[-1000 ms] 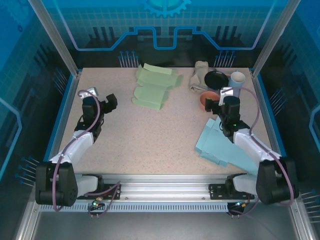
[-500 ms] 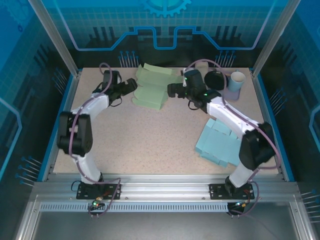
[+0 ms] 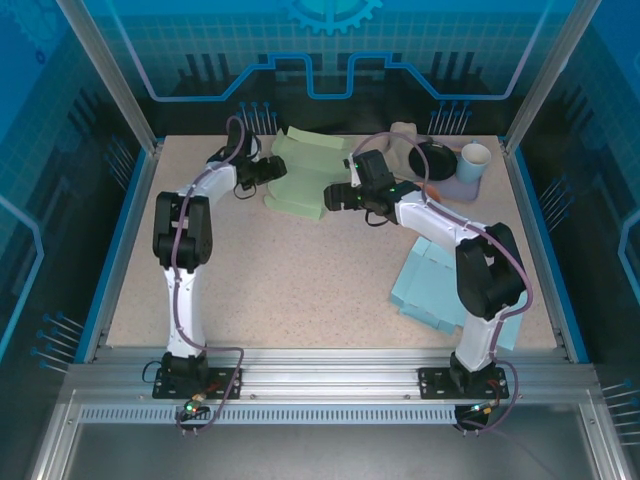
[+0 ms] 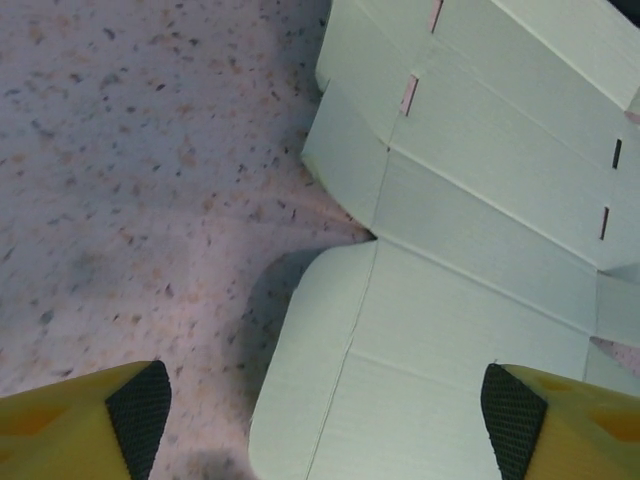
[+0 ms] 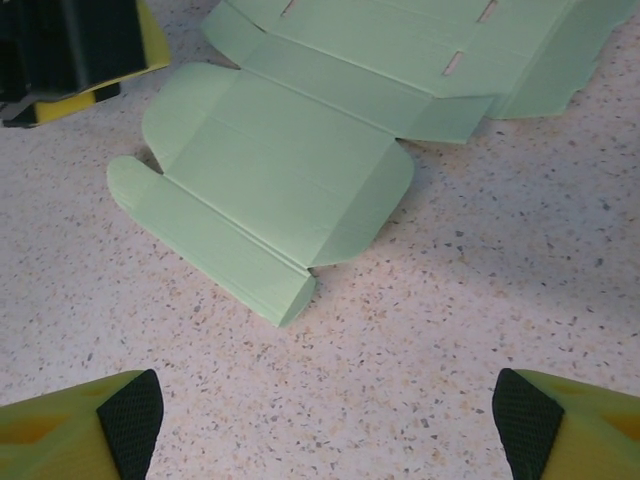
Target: Fold the paper box
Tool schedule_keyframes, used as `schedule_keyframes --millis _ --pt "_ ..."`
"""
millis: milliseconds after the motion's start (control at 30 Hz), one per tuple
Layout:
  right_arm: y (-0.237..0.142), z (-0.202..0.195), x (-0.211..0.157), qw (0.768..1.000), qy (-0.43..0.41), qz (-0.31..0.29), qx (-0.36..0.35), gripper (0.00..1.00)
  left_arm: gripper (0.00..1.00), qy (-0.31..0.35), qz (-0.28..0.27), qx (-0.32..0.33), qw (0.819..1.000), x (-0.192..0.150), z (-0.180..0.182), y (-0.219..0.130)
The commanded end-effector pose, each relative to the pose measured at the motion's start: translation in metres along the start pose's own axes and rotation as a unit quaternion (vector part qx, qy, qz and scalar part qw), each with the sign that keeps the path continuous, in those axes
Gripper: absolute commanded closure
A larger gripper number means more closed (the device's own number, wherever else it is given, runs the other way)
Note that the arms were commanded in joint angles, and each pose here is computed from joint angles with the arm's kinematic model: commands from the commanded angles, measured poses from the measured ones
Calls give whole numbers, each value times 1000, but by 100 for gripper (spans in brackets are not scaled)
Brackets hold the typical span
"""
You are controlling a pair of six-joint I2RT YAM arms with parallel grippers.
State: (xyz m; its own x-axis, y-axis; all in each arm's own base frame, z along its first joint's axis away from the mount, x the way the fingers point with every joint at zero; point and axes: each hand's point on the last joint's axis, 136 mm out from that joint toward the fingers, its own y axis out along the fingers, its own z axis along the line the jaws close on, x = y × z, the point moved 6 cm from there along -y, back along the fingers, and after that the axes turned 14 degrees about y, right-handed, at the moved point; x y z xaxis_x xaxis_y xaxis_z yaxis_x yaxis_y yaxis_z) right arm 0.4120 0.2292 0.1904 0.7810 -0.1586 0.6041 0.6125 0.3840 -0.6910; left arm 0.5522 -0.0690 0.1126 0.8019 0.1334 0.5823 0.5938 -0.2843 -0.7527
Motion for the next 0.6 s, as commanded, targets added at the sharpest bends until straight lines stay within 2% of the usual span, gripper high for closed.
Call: schedule_keyframes --millis 0,67,233,367,467,567 --pt "2 7 -3 1000 -8 3 30 13 19 11 20 -31 999 0 -2 6" --pt "1 7 -5 999 -9 6 30 14 23 16 21 -31 999 2 -1 7" --pt "-1 8 -6 999 -10 7 36 16 26 12 39 -15 999 2 6 15" --pt "-2 9 -6 999 -9 7 44 16 30 10 51 -33 998 -4 4 23" --pt "-1 7 -6 999 -8 6 38 15 37 9 58 -42 997 -7 4 25" --pt "1 6 -9 999 -7 10 38 15 39 9 60 -40 997 -7 4 25"
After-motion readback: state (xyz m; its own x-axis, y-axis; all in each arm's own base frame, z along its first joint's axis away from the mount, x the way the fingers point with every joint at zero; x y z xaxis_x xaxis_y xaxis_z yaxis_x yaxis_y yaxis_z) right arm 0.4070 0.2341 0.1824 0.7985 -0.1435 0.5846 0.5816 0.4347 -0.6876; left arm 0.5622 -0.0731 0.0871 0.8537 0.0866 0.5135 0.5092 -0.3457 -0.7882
